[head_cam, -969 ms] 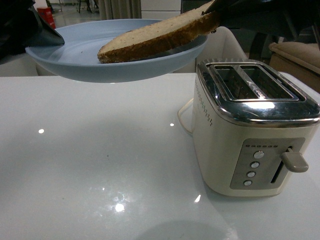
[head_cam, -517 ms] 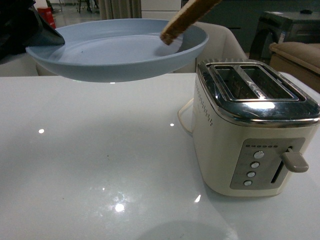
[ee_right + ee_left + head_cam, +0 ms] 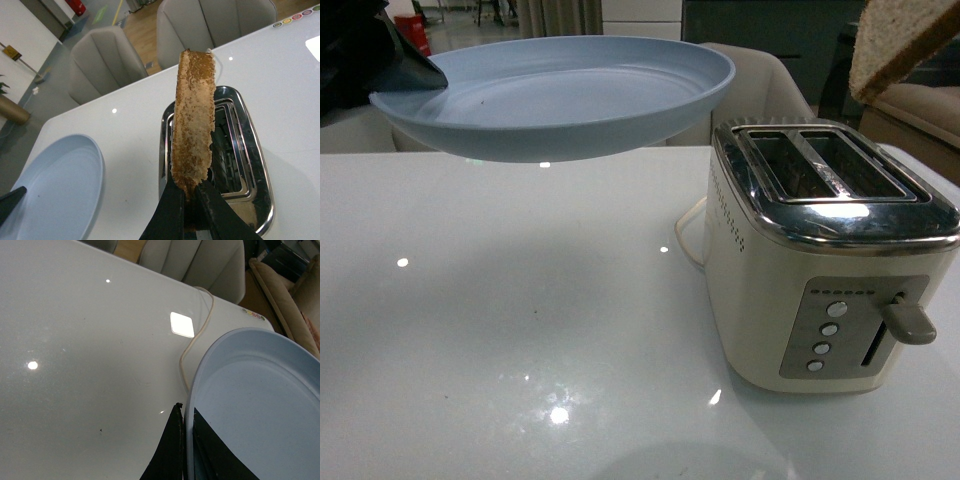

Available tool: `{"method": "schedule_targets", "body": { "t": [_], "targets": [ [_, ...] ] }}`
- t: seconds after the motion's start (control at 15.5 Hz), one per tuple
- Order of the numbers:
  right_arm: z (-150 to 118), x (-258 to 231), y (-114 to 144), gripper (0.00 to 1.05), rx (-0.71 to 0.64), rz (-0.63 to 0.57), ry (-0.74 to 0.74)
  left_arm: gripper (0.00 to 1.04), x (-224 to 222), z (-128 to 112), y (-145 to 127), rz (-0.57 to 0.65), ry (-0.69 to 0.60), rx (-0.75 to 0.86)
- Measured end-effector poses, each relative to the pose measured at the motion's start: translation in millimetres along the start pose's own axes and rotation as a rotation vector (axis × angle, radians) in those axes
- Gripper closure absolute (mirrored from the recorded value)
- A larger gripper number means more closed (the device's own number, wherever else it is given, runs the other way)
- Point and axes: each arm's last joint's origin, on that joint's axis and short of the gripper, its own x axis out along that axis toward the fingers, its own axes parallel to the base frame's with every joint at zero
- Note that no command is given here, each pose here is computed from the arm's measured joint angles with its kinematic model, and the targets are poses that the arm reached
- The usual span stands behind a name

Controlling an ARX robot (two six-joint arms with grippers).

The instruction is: Left arm holds plate, right arm toasts bread

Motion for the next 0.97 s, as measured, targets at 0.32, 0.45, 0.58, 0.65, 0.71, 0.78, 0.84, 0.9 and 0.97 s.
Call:
{"method": "schedule_targets", "body": {
  "t": [0.32, 0.45, 0.58, 0.65, 0.71, 0.78, 0.84, 0.9, 0.97],
  "targets": [
    [-4, 6, -3, 1.02, -0.098, -0.043, -0.013, 1.02, 0, 0, 0, 0.000, 0.000, 0.000],
    [-13, 22, -6, 1.02, -0.141, -0.078, 0.029, 1.02, 0, 0, 0, 0.000, 0.001, 0.000],
    [-24, 37, -5, 1.02, -0.178, -0.087, 0.078, 1.02, 0, 0, 0, 0.000, 0.000, 0.000],
    [-27, 42, -6, 1.02, -0.187, -0.093, 0.093, 1.02, 0, 0, 0, 0.000, 0.000, 0.000],
    [-27, 46, -5, 1.02, -0.201, -0.093, 0.096, 1.02, 0, 0, 0, 0.000, 0.000, 0.000],
    [-27, 51, -4, 1.02, -0.209, -0.097, 0.100, 1.02, 0, 0, 0, 0.000, 0.000, 0.000],
    [-29, 55, -4, 1.02, -0.212, -0.098, 0.110, 1.02, 0, 0, 0, 0.000, 0.000, 0.000],
    [-30, 58, -4, 1.02, -0.212, -0.096, 0.111, 1.02, 0, 0, 0, 0.000, 0.000, 0.000],
    [-32, 62, -3, 1.02, -0.213, -0.081, 0.121, 1.02, 0, 0, 0, 0.000, 0.000, 0.000]
  ]
}}
